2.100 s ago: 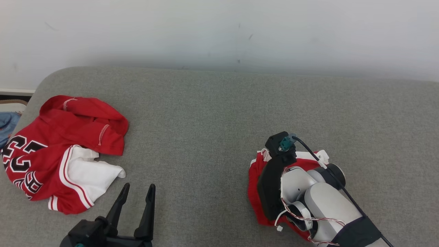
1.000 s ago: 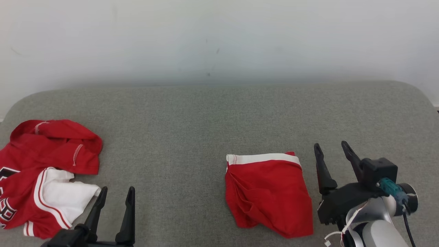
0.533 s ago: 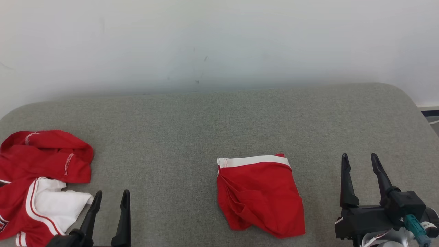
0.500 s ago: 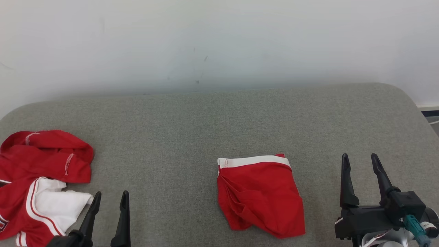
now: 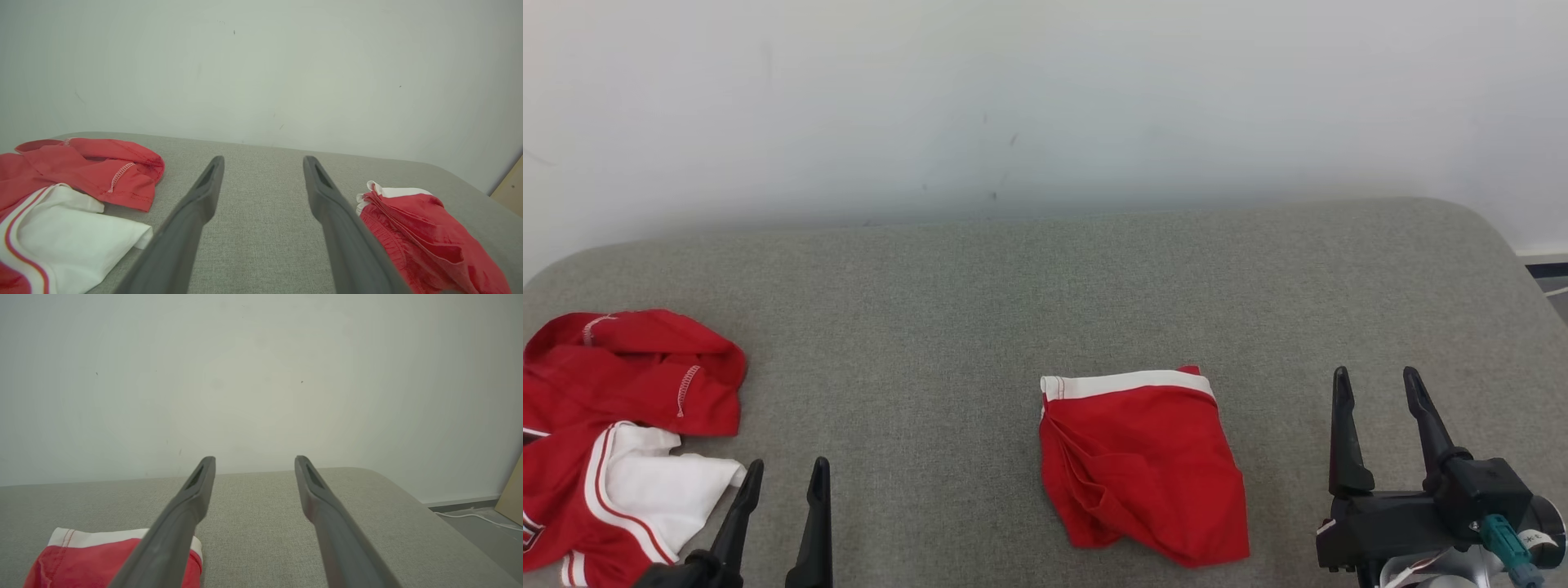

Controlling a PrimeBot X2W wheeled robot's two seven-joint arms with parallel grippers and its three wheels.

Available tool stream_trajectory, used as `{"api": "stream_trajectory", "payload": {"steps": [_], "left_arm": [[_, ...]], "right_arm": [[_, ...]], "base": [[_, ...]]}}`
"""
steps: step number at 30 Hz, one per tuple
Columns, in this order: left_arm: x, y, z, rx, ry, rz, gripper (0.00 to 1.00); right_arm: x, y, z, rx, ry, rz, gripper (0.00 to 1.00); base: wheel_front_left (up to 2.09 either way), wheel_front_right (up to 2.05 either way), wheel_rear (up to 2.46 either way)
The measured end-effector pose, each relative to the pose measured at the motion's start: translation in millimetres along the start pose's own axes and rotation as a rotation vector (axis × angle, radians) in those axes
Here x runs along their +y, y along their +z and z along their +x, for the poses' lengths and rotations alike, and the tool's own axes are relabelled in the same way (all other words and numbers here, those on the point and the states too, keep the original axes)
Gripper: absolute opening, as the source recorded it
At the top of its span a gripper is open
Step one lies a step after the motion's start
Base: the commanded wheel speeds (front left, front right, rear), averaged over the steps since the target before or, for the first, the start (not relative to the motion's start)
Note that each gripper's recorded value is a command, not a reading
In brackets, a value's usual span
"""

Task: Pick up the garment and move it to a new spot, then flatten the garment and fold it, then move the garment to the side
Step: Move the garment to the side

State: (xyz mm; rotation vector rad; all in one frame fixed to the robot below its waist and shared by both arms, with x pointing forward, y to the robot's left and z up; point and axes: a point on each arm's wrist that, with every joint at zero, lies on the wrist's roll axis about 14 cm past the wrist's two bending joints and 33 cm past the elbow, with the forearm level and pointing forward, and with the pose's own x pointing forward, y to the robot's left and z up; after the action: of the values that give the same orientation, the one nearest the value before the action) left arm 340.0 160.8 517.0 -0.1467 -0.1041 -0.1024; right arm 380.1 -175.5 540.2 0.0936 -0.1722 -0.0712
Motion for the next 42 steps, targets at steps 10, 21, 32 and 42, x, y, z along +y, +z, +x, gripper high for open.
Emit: {"api": "stream_trajectory", "payload": {"steps": [10, 21, 32, 42], "left_arm": [[0.8, -3.3, -1.6, 0.011, 0.0, -0.002, 1.0], [-3.2, -10.0, -3.9, 0.031, -0.009, -0.019, 1.0], [3.3, -16.0, -9.5, 0.05, 0.017, -0.025, 1.0], [15.7, -15.1, -16.5, 0.05, 0.058, -0.017, 1.0]], "right_arm": [[4.1, -13.9, 0.2, 0.052, 0.01, -0.002, 1.0], [13.8, -64.5, 18.1, 0.379, 0.073, -0.028, 1.0], [47.9, -124.0, 4.8, 0.768, 0.223, -0.049, 1.0], [67.3, -142.8, -8.1, 0.934, 0.278, -0.048, 1.0]], "base": [[0.0, 0.0, 0.0], [0.0, 0.0, 0.0], [0.0, 0.0, 0.0], [0.0, 0.0, 0.0]]}}
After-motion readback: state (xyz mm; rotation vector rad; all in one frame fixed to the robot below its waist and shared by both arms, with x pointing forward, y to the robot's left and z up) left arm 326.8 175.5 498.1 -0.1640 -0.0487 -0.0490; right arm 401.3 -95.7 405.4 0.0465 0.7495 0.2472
